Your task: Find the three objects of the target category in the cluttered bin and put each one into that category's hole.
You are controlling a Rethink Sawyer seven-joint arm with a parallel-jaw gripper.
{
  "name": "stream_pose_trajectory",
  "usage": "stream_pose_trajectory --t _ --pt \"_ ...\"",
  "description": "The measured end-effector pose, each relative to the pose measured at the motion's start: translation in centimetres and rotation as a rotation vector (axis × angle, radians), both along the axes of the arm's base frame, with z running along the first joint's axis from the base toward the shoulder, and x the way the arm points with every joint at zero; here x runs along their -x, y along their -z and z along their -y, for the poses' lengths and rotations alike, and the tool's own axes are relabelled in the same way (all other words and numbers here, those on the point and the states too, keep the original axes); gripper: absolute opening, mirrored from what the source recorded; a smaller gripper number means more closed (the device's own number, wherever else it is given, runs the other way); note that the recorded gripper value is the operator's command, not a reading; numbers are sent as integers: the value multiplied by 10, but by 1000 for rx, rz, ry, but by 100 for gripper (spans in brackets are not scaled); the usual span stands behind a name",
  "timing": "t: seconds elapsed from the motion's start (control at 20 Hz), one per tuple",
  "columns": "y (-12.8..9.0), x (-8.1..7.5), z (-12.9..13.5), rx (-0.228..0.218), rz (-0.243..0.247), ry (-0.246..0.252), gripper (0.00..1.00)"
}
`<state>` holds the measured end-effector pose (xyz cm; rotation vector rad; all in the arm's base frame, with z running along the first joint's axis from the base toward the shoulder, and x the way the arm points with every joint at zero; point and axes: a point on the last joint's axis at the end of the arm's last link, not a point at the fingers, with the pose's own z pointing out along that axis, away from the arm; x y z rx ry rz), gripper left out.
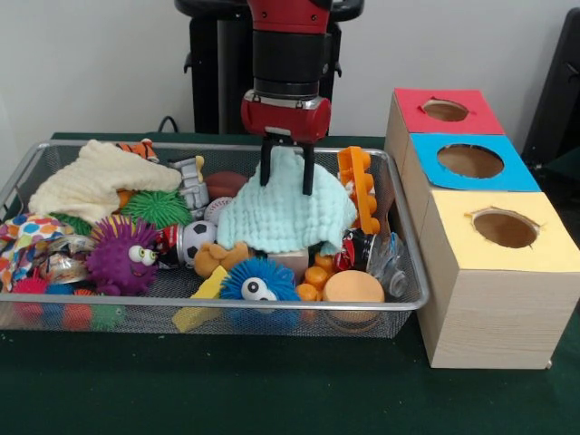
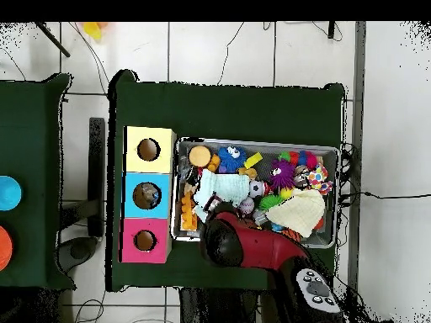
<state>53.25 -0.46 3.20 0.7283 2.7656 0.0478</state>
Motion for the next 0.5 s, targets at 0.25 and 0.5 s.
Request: stream_pose_trajectory --t 0.25,0.5 --pt "-6 -7 -13 -5 13 -9 100" --pt "-8 -13 -26 -19 23 -14 100"
